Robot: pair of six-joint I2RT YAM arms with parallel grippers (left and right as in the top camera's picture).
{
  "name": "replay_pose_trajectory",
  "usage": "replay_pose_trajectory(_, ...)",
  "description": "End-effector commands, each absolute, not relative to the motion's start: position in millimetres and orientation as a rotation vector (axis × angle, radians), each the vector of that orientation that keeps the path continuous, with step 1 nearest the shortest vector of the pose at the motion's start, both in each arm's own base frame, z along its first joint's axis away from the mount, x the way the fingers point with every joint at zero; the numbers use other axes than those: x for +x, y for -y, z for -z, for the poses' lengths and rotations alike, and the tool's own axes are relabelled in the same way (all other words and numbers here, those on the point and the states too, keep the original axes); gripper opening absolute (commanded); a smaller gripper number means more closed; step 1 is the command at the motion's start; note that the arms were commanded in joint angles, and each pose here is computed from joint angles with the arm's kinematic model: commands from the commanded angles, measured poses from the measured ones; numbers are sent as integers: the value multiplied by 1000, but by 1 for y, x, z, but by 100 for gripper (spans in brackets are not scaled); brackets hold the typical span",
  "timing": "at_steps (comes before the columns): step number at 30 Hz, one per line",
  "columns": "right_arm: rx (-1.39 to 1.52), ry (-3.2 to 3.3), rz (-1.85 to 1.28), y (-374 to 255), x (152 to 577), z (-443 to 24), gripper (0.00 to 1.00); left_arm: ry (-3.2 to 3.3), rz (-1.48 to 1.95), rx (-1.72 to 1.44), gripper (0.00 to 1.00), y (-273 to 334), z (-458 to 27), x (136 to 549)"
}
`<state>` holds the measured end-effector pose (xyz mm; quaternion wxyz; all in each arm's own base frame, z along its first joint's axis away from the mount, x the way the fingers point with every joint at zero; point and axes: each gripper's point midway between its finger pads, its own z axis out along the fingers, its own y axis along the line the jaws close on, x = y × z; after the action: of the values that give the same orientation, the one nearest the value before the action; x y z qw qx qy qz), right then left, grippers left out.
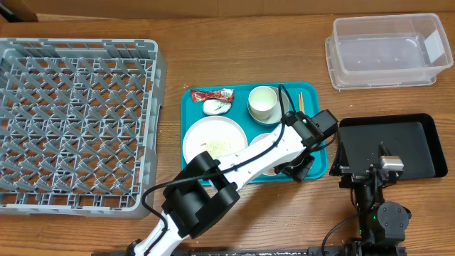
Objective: Sort waste into correct bins and load items into the dishwasher
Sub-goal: 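Grasp the rim of the small white bowl with the left gripper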
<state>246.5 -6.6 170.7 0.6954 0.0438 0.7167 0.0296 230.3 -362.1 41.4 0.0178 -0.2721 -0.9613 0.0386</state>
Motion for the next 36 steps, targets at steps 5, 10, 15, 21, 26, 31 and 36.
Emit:
replay_pose_trajectory(5, 103, -1591, -54, 9, 246, -170, 100, 3038, -113, -849, 51, 369, -42, 239)
replay_pose_trajectory(10, 103, -1591, -54, 9, 246, -170, 100, 3042, -107, -840, 47, 370, -39, 237)
replay_pose_trajectory(15, 103, -1592, -54, 9, 246, -170, 100, 3039, -103, -836, 45, 367, -28, 235)
replay_pose_trajectory(21, 103, -1591, -54, 9, 246, -170, 100, 3023, -78, -830, 27, 361, -20, 230)
replay_pose_trajectory(26, 103, -1591, -54, 9, 246, -170, 100, 3031, -99, -823, 10, 363, -25, 234)
replay_pose_trajectory(31, 103, -1591, -54, 9, 246, -170, 100, 3040, -128, -819, 4, 369, -43, 239)
replay_pose_trajectory(36, 103, -1592, -54, 9, 246, -170, 100, 3052, -179, -816, 4, 378, -79, 245)
